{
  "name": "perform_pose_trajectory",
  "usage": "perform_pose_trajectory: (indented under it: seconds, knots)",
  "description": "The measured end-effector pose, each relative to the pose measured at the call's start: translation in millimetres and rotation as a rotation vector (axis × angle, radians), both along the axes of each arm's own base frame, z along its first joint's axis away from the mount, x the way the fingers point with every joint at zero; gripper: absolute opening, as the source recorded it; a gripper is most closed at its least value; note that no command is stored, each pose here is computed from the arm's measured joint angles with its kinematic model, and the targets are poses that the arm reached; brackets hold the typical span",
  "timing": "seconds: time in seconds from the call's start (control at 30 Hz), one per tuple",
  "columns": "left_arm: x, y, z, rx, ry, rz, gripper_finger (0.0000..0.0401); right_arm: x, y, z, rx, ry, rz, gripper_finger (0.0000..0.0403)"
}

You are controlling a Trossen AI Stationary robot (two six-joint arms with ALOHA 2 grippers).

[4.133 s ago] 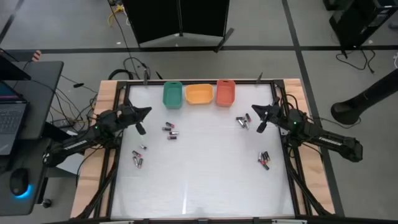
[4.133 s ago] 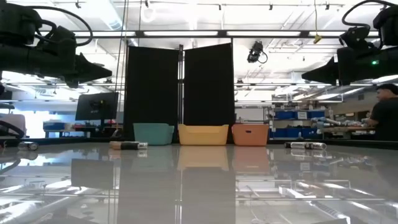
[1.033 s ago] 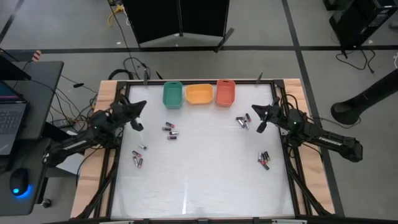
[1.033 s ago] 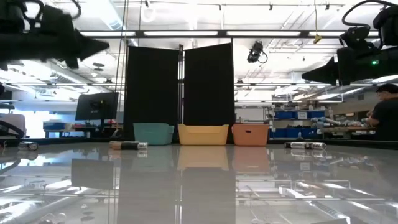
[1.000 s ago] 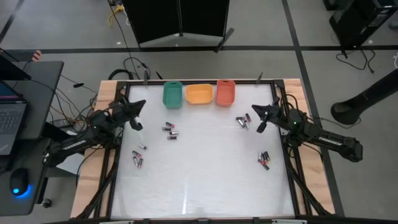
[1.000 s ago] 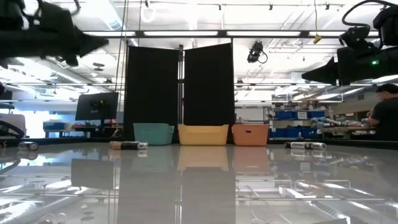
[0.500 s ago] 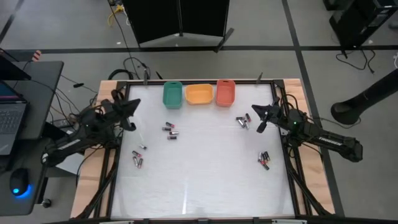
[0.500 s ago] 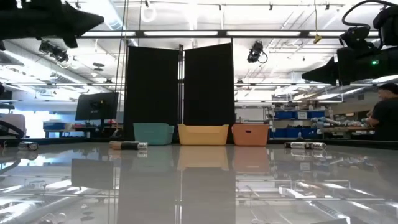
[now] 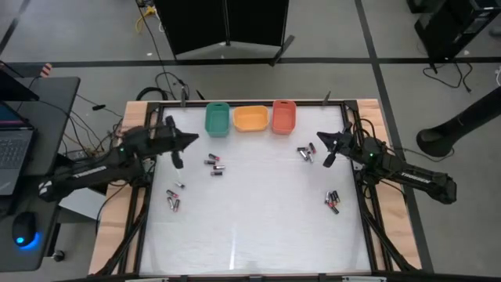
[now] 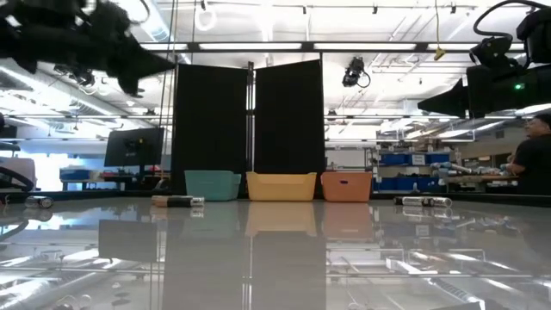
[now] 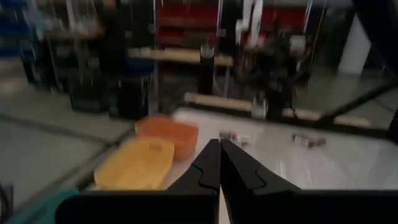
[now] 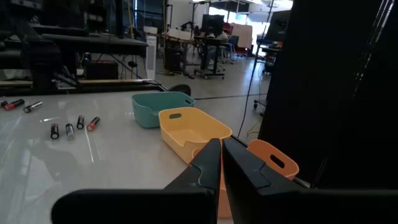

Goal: Sort batteries
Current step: Put the brown battery into the yellow bin

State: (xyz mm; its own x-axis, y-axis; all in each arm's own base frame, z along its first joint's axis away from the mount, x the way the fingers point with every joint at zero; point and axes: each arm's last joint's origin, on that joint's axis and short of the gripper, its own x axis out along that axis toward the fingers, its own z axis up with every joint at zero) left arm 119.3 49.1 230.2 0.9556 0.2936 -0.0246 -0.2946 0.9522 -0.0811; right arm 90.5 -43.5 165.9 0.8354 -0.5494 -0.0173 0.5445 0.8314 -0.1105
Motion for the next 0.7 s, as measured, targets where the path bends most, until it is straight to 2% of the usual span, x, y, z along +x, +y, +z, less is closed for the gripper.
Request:
perform_pose_trajectory:
  seconds: [0.13, 0.37, 0.6, 0.7]
  knots:
    - [13.7, 5.5, -7.8, -0.054, 0.044, -0.015, 0.0012, 0.0, 0.0, 0.0, 0.000, 0.000, 0.000, 0.0028]
    - [30.7, 10.9, -3.9, -0.063, -0.048, -0.078, 0.0012, 0.0, 0.0, 0.1, 0.000, 0.000, 0.000, 0.0028]
    - [39.4, 13.5, -6.4, 0.011, -0.043, -0.119, 0.0012, 0.0, 0.0, 0.1, 0.000, 0.000, 0.000, 0.0028]
    - [42.7, 14.9, -10.2, -0.016, -0.027, -0.123, 0.0012, 0.0, 0.0, 0.1, 0.000, 0.000, 0.000, 0.0028]
